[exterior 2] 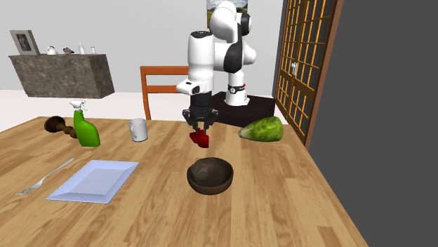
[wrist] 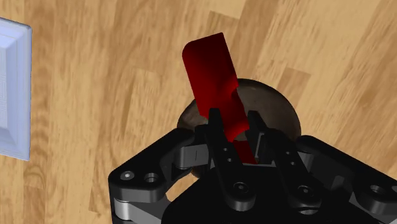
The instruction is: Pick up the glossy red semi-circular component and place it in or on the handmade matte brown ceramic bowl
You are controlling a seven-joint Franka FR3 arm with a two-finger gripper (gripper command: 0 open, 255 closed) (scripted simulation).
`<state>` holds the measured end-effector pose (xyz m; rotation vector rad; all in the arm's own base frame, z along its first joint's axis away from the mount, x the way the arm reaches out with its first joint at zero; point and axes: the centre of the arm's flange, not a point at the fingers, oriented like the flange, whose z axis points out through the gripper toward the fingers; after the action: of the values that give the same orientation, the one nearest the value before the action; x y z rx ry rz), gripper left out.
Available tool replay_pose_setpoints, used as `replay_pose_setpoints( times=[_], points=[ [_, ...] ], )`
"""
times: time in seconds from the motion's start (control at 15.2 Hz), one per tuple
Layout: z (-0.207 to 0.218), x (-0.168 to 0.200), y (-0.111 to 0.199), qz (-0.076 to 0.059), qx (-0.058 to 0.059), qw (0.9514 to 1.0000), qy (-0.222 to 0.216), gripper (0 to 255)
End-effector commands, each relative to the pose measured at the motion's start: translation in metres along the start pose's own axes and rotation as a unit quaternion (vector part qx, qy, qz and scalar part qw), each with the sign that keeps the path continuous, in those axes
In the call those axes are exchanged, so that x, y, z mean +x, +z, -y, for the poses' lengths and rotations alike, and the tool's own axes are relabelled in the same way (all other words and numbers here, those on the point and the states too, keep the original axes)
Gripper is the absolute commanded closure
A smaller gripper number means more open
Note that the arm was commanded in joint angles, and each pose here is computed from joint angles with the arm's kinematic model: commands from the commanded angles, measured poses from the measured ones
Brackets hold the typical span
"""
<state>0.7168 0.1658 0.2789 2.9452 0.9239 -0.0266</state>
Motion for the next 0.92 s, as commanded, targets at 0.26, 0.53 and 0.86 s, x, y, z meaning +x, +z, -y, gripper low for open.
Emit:
replay_pose_setpoints(
  times=[0.26, 0.53, 0.86],
  points=[
    [0.029, 0.069, -0.012, 0.000, 0.000, 1.0000, 0.001, 255],
    [0.030, 0.070, 0.009, 0.000, 0.000, 1.0000, 0.001, 255],
    [0.031, 0.071, 0.035, 0.000, 0.000, 1.0000, 0.001, 255]
  ],
)
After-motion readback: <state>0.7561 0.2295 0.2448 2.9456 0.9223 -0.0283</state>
